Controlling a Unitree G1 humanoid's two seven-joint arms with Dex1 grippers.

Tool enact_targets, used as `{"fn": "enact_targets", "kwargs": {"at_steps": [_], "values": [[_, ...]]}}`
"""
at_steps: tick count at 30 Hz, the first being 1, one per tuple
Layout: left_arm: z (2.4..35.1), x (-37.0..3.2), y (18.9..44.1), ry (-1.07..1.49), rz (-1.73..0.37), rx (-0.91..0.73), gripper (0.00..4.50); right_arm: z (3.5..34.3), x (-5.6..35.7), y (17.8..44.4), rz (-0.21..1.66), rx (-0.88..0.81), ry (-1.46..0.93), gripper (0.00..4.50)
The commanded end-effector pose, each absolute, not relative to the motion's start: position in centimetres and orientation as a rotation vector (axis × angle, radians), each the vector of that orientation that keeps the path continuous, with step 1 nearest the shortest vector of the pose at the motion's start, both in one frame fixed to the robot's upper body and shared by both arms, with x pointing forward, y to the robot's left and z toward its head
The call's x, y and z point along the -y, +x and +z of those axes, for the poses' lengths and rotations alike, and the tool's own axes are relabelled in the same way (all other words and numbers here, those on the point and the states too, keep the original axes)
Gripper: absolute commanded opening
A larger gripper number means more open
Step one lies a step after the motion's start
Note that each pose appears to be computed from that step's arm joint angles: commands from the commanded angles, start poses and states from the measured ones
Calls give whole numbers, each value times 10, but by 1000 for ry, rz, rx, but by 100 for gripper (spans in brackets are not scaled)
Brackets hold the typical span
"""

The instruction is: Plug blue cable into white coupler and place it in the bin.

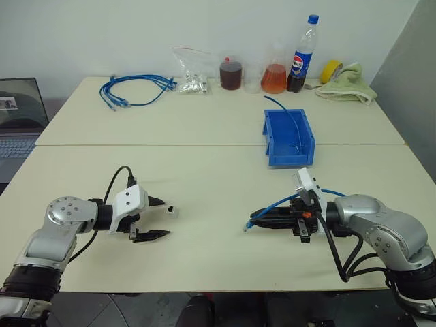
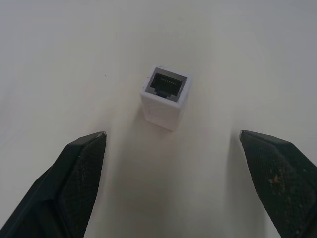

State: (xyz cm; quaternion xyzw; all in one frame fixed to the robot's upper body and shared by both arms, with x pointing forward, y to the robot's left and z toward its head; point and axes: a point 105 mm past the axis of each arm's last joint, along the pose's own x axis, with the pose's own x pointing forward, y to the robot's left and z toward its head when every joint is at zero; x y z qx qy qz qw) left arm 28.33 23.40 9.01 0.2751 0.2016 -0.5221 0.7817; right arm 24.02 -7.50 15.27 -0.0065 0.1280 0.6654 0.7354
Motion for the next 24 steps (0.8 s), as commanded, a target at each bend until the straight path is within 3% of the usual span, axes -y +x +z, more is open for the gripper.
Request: {"fn": "enact_targets", "kwargs": {"at_steps": [1, 19, 20, 24], "values": [[96, -235, 292, 619, -1115, -416, 450, 163, 70, 238, 1496, -236, -29, 2], [86, -226, 301, 589, -1202, -442, 450, 163, 72, 240, 1493, -240, -32, 2], [86, -226, 301, 590, -1205, -442, 413, 163, 72, 240, 1493, -240, -33, 2], [84, -224, 303, 595, -1221, -443, 337, 163, 73, 240, 1490, -241, -33, 2]]}}
